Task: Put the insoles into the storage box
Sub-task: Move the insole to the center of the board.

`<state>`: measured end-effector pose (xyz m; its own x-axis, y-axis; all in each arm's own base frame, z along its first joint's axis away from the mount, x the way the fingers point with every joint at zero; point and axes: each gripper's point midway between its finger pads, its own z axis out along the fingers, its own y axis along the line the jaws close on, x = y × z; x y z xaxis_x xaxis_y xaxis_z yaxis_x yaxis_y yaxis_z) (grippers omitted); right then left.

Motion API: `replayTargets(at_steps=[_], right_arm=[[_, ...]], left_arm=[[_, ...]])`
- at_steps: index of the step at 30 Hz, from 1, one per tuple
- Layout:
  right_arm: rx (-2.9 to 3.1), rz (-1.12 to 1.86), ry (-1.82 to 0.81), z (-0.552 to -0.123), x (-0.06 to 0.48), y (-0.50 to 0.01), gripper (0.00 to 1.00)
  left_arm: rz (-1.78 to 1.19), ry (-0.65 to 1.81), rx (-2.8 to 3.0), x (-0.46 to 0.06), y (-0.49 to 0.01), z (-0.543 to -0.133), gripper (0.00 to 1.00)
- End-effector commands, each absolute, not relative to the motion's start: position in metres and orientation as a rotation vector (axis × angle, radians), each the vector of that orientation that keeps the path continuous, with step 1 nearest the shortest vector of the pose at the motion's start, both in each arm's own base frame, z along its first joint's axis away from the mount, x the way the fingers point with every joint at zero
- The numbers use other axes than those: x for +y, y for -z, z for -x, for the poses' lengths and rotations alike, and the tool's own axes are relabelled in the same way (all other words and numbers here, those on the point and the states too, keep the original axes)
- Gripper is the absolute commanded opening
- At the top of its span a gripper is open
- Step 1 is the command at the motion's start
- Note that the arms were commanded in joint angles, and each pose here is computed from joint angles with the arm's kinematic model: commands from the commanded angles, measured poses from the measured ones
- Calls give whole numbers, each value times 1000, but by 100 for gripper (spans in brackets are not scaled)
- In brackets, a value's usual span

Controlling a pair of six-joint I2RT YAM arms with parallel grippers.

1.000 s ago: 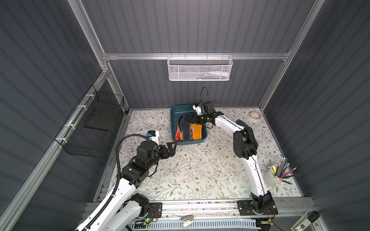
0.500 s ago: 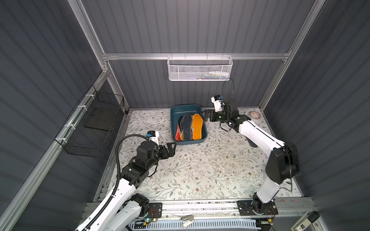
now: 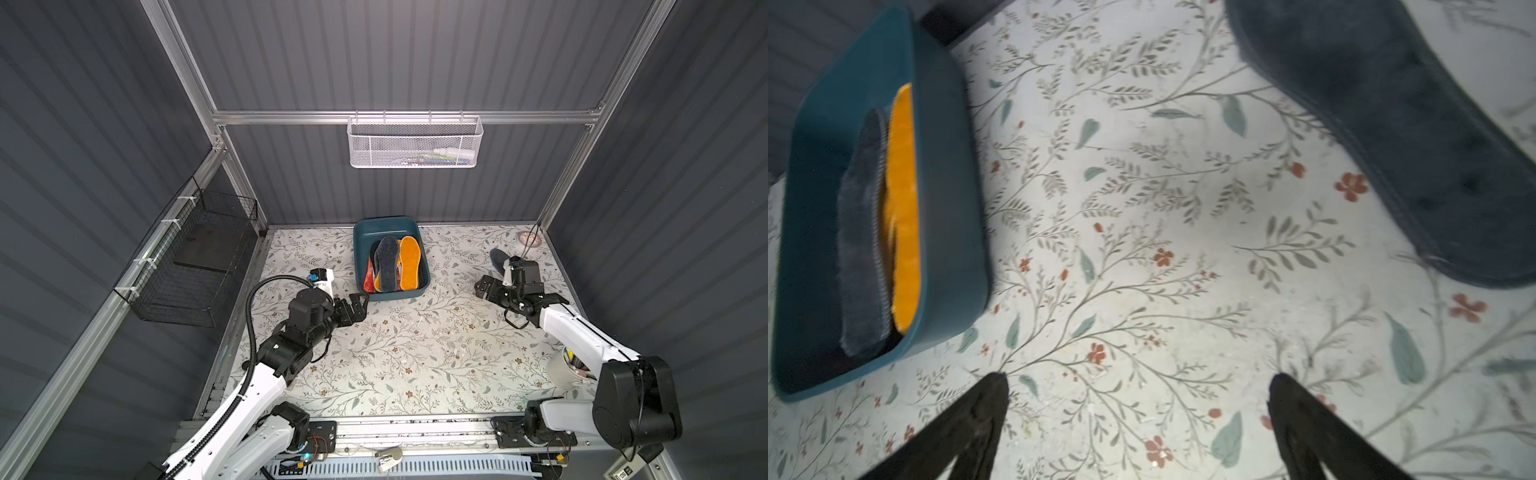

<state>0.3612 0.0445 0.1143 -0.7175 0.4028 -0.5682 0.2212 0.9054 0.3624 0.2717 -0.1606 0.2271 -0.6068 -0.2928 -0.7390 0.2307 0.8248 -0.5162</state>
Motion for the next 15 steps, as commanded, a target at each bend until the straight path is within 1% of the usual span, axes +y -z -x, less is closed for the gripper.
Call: replayTargets(at_steps=[1, 3, 8, 12, 15], right_arm=[[2375, -600, -266, -363, 10, -104, 99], [2365, -678, -254, -367, -5, -98, 99], [2339, -806, -114, -377, -43, -82, 99], [2339, -889, -173, -391, -58, -75, 99], [2323, -922, -170, -398, -67, -74, 99]], left_arm=[[13, 757, 2064, -165, -241, -273, 100], [15, 763, 2060, -165, -241, -272, 100], [26, 767, 2056, -164, -242, -271, 100], [27, 769, 2057, -164, -243, -270, 100], [26, 771, 2056, -163, -244, -269, 100]])
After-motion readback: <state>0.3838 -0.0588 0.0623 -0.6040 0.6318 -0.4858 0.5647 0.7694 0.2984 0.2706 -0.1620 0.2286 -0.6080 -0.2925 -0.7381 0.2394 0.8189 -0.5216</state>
